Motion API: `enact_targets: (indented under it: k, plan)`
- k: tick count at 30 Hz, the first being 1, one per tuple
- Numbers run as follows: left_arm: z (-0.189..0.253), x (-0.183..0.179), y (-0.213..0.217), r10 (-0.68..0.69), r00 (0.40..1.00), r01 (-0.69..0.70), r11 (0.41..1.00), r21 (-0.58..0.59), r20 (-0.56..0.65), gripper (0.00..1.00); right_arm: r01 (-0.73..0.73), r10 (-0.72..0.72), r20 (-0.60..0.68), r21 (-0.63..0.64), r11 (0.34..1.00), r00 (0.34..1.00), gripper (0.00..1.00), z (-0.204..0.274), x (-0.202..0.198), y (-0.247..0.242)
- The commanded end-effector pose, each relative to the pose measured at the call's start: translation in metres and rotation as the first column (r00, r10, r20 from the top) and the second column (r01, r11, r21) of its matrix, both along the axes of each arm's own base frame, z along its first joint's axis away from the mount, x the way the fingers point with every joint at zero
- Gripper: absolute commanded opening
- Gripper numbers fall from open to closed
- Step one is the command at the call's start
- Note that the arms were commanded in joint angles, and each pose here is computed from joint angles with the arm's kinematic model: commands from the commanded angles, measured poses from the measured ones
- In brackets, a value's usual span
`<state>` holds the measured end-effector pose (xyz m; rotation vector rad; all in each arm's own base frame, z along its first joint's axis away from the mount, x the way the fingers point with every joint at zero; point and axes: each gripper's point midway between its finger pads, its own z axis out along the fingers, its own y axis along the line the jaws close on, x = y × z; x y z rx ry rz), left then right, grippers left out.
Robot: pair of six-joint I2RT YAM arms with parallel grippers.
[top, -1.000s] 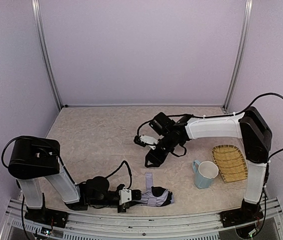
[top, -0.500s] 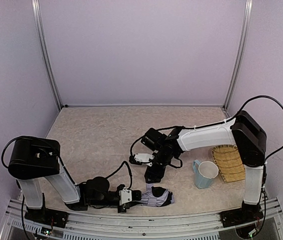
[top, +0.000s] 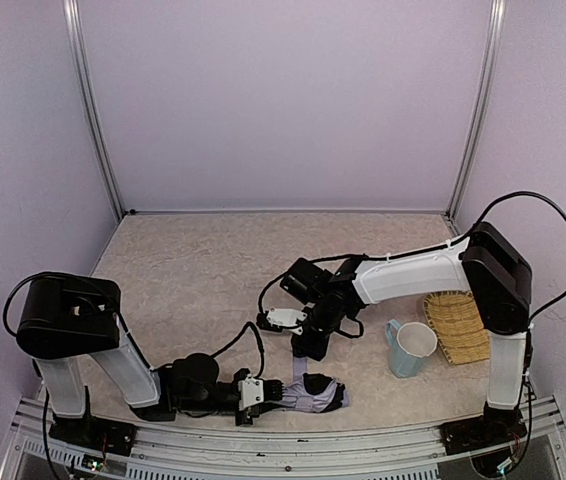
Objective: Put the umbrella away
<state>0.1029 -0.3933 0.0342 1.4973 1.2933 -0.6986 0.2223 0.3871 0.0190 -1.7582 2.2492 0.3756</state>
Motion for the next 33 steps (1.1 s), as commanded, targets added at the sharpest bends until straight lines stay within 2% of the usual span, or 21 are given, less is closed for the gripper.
enact_targets:
  k: [1, 5, 10, 13, 16, 18, 21, 22, 26, 31, 33]
  plan:
    - [-0.101, -0.027, 0.062, 0.020, 0.987, 0.044, 0.920, 0.390, -0.157, 0.00, 0.034, -0.035, -0.024, -0.060, 0.998, 0.999, 0.00, -0.019, -0.002, -0.011]
    - [-0.103, -0.034, 0.060, -0.012, 0.980, 0.091, 0.914, 0.395, -0.199, 0.00, 0.167, -0.169, 0.050, 0.042, 0.985, 0.984, 0.00, 0.018, 0.055, -0.004]
    - [-0.100, -0.045, 0.058, -0.059, 0.960, 0.164, 0.911, 0.378, -0.275, 0.00, 0.280, -0.322, 0.139, 0.255, 0.925, 0.936, 0.00, 0.095, 0.141, 0.011]
    - [-0.102, -0.046, 0.057, -0.048, 0.949, 0.172, 0.908, 0.381, -0.313, 0.00, 0.254, -0.320, 0.188, 0.308, 0.917, 0.929, 0.00, 0.126, 0.156, 0.019]
    - [-0.102, -0.033, 0.058, 0.033, 0.931, 0.111, 0.922, 0.370, -0.363, 0.00, 0.214, -0.280, 0.167, 0.329, 0.920, 0.945, 0.00, 0.140, 0.140, 0.025]
    - [-0.100, -0.007, 0.059, 0.152, 0.898, -0.005, 0.942, 0.335, -0.414, 0.00, 0.165, -0.233, 0.160, 0.352, 0.921, 0.959, 0.00, 0.152, 0.117, 0.029]
    - [-0.107, 0.037, 0.069, 0.356, 0.785, -0.189, 0.917, 0.351, -0.507, 0.00, 0.040, -0.115, 0.156, 0.418, 0.908, 0.981, 0.00, 0.172, 0.071, 0.039]
    - [-0.108, 0.047, 0.069, 0.384, 0.756, -0.214, 0.911, 0.353, -0.531, 0.00, -0.002, -0.070, 0.149, 0.435, 0.900, 0.986, 0.00, 0.173, 0.054, 0.041]
    - [-0.104, 0.071, 0.071, 0.439, 0.664, -0.298, 0.898, 0.324, -0.605, 0.00, -0.111, 0.061, 0.120, 0.475, 0.873, 0.991, 0.00, 0.171, -0.001, 0.049]
    - [-0.107, 0.092, 0.082, 0.484, 0.493, -0.383, 0.867, 0.319, -0.723, 0.00, -0.154, 0.115, 0.115, 0.429, 0.890, 0.987, 0.00, 0.147, -0.029, 0.042]
    - [-0.111, 0.097, 0.085, 0.503, 0.453, -0.398, 0.853, 0.338, -0.736, 0.00, -0.178, 0.142, 0.117, 0.414, 0.893, 0.983, 0.00, 0.136, -0.041, 0.041]
